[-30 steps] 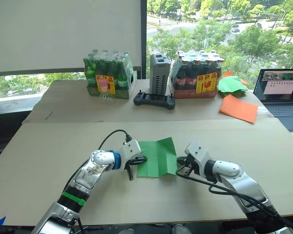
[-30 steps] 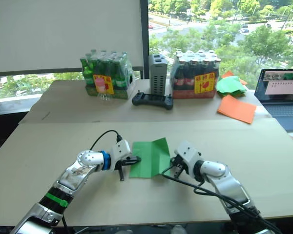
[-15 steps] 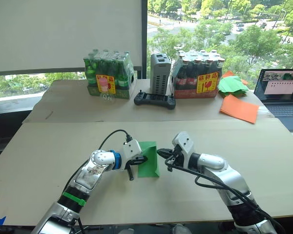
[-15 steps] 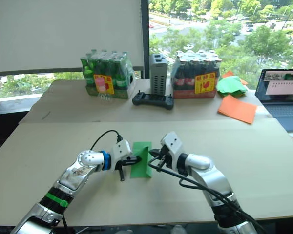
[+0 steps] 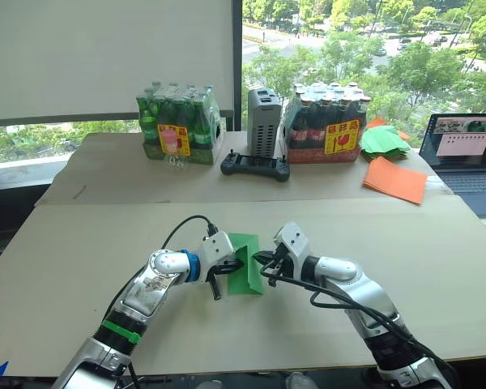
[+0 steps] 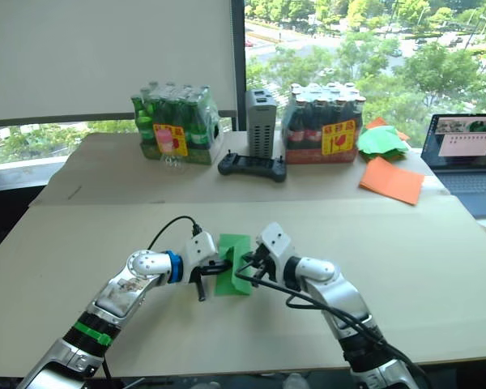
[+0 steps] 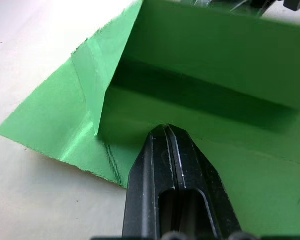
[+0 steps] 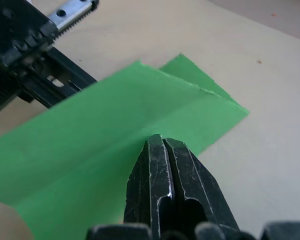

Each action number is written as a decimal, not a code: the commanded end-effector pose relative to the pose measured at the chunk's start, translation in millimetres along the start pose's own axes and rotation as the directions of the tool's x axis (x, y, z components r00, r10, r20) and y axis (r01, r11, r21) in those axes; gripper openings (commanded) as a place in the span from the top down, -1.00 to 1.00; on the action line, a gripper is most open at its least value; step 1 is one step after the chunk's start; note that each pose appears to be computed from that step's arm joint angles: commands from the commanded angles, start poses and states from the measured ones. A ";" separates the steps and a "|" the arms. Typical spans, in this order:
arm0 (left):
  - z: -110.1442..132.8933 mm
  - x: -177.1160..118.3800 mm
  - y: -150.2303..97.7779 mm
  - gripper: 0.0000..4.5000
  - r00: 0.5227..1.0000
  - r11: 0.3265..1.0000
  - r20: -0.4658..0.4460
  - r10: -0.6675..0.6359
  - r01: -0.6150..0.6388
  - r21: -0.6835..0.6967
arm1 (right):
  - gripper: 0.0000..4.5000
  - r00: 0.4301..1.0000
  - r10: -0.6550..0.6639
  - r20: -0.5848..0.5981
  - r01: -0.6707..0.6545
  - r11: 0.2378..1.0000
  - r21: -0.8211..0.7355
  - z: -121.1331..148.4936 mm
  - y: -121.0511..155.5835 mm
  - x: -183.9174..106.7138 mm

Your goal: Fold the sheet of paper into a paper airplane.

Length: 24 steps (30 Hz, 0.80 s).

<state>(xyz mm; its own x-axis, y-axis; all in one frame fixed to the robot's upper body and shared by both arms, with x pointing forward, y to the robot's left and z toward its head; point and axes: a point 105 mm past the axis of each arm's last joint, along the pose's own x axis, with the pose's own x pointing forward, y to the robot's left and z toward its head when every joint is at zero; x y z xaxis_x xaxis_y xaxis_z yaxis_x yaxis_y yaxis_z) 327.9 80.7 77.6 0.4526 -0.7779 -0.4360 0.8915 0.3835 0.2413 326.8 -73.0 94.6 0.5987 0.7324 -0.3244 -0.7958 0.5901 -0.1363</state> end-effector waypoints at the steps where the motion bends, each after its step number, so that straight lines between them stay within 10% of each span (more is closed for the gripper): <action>1: -7.0 -0.8 2.9 1.00 0.999 0.999 -0.030 0.021 -0.022 -0.028 | 0.99 0.998 0.007 0.058 -0.003 0.998 -0.059 17.2 -2.3 -1.6; 24: 1.7 -38.3 28.8 1.00 0.990 0.986 -0.010 0.138 -0.138 -0.091 | 0.99 0.996 0.055 -0.069 -0.060 0.996 -0.070 -2.9 17.9 56.6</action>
<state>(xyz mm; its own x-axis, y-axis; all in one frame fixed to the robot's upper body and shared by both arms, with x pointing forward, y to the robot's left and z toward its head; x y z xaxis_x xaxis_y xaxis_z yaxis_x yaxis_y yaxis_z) 334.6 115.6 85.6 0.5449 -0.7094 -0.4470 0.8327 0.5205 0.1890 346.8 -22.8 82.5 0.5516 0.7549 -0.3549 -0.8330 0.5209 -0.1865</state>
